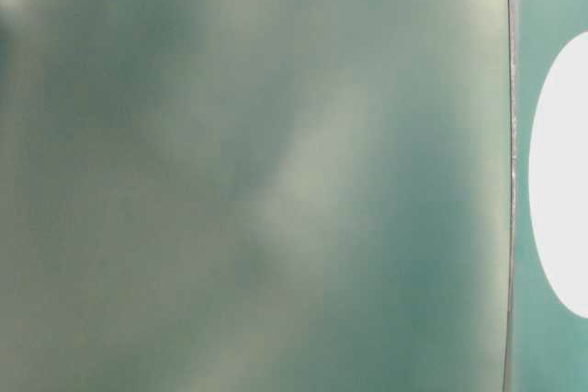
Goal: Scoop the yellow hexagonal prism block from the bowl with a spoon using the right arm.
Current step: 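Lay the red spoon flat in the spoon rest with the right gripper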
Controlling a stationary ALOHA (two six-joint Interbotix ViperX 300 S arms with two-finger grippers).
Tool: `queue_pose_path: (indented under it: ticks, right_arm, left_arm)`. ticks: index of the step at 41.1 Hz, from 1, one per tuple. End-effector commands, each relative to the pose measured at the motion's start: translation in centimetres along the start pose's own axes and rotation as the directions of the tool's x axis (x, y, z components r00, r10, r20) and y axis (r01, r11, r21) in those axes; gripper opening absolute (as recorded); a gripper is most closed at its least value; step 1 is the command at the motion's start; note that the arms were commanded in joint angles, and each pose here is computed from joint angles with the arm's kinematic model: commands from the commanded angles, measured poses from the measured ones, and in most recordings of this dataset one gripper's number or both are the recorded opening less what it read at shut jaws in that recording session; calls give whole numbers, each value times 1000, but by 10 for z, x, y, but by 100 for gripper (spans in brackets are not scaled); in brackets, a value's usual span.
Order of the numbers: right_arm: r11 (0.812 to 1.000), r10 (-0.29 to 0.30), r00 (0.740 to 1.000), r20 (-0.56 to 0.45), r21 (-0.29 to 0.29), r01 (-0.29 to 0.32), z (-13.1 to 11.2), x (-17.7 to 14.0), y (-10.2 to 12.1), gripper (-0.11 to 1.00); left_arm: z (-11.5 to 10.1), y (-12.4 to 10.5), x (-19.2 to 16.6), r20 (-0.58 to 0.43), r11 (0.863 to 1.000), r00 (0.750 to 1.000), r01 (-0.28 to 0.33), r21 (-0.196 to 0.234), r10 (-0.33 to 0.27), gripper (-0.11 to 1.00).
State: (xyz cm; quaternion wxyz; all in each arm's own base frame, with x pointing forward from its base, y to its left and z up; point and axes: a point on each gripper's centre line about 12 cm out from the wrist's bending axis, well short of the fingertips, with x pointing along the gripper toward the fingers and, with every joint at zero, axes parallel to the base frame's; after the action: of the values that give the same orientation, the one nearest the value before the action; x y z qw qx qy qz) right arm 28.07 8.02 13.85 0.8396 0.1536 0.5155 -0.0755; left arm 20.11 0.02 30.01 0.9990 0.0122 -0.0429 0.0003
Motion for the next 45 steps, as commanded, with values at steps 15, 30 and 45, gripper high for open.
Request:
queue_pose_path:
  ticks: [15,30,45]
  right_arm:
    - [1000,14,1000,22,-13,-14,8,-3,5,18]
    - [1000,-13,1000,9,-27,13,7,-3,2,37]
    - [982,-53,996,76,-176,66,14,-4,-3,39]
  left_arm:
    - [10,0,4,28,1000,1000,0,3,0,6]
    - [10,0,4,28,1000,1000,0,3,0,6]
    - [10,0,4,28,1000,1000,0,3,0,6]
